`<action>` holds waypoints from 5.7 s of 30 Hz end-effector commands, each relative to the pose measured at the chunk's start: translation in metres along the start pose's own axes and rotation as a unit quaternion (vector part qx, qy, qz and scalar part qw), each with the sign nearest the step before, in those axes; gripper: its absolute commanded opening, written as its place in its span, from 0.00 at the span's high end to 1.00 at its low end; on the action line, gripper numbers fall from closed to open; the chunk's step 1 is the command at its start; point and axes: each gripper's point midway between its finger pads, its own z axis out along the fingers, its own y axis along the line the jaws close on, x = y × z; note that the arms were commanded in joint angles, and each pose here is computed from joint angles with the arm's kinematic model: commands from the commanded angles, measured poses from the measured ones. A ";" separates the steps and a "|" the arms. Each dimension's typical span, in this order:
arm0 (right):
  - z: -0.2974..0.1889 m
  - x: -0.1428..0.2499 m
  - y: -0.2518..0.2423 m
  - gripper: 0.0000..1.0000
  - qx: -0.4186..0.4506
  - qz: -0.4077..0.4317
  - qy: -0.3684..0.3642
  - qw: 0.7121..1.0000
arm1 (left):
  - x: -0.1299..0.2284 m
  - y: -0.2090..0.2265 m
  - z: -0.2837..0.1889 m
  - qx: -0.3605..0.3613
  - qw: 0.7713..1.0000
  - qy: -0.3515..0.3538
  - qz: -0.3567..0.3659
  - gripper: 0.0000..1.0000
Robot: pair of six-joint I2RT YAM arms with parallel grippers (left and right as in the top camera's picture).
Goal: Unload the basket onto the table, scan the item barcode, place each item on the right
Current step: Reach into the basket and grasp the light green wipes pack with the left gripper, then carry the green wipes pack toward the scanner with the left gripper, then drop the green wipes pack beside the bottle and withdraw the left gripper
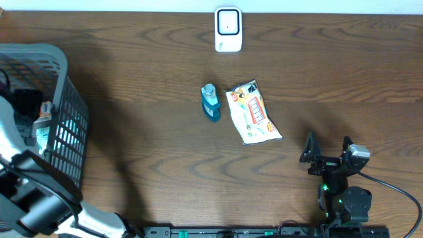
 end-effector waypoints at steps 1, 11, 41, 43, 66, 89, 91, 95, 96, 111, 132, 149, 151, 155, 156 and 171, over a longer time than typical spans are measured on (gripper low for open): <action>0.000 0.000 -0.001 0.01 0.003 -0.004 -0.001 1.000 | 0.008 0.007 0.016 -0.025 0.998 0.030 -0.048 0.00; 0.000 0.000 -0.001 0.01 0.003 -0.004 -0.001 1.000 | 0.020 0.028 0.051 -0.082 0.989 0.045 -0.112 0.02; 0.000 0.000 -0.001 0.01 0.003 -0.004 -0.001 1.000 | 0.042 0.029 0.078 -0.027 0.995 0.074 -0.062 0.71; 0.000 0.000 -0.001 0.01 0.003 -0.004 -0.001 1.000 | 0.035 0.011 0.059 0.020 0.994 0.078 -0.068 0.72; 0.000 0.000 -0.001 0.01 0.003 -0.004 -0.001 1.000 | 0.043 -0.034 -0.340 0.524 0.846 -0.094 0.008 0.72; 0.000 0.000 -0.001 0.01 0.003 -0.004 -0.001 1.000 | 0.330 -0.012 -0.091 0.076 0.912 0.047 0.401 0.76; 0.000 0.000 -0.001 0.01 0.003 -0.004 -0.001 1.000 | 0.343 -0.004 -0.072 0.040 0.925 0.056 0.374 0.81; 0.000 0.000 -0.001 0.01 0.003 -0.004 -0.001 1.000 | 0.365 0.007 -0.050 -0.005 0.951 0.060 0.302 0.85; 0.000 0.000 -0.001 0.01 0.003 -0.004 -0.001 1.000 | 0.371 0.008 -0.047 -0.009 0.956 0.060 0.287 0.85; 0.000 0.000 -0.001 0.01 0.003 -0.004 -0.001 1.000 | 0.440 -0.004 -0.053 0.066 0.986 0.064 0.140 0.76; 0.000 0.000 -0.001 0.01 0.003 -0.004 -0.001 1.000 | 0.499 0.012 -0.027 0.052 0.975 0.099 0.194 0.26; 0.000 0.000 -0.001 0.01 0.003 -0.004 -0.001 1.000 | 0.483 -0.004 -0.161 0.250 0.910 0.164 0.288 0.27; 0.000 0.000 -0.001 0.01 0.003 -0.004 -0.001 1.000 | 0.474 -0.006 -0.176 0.279 0.898 0.151 0.305 0.27; 0.000 0.000 -0.001 0.01 0.003 -0.004 -0.001 1.000 | 0.446 -0.020 -0.202 0.346 0.869 0.076 0.346 0.25; 0.000 0.000 -0.001 0.01 0.003 -0.004 -0.001 1.000 | 0.438 -0.028 -0.214 0.376 0.848 0.041 0.372 0.22; 0.000 0.000 -0.001 0.01 0.003 -0.004 -0.001 1.000 | 0.202 -0.025 -0.363 0.389 0.761 -0.469 0.223 0.02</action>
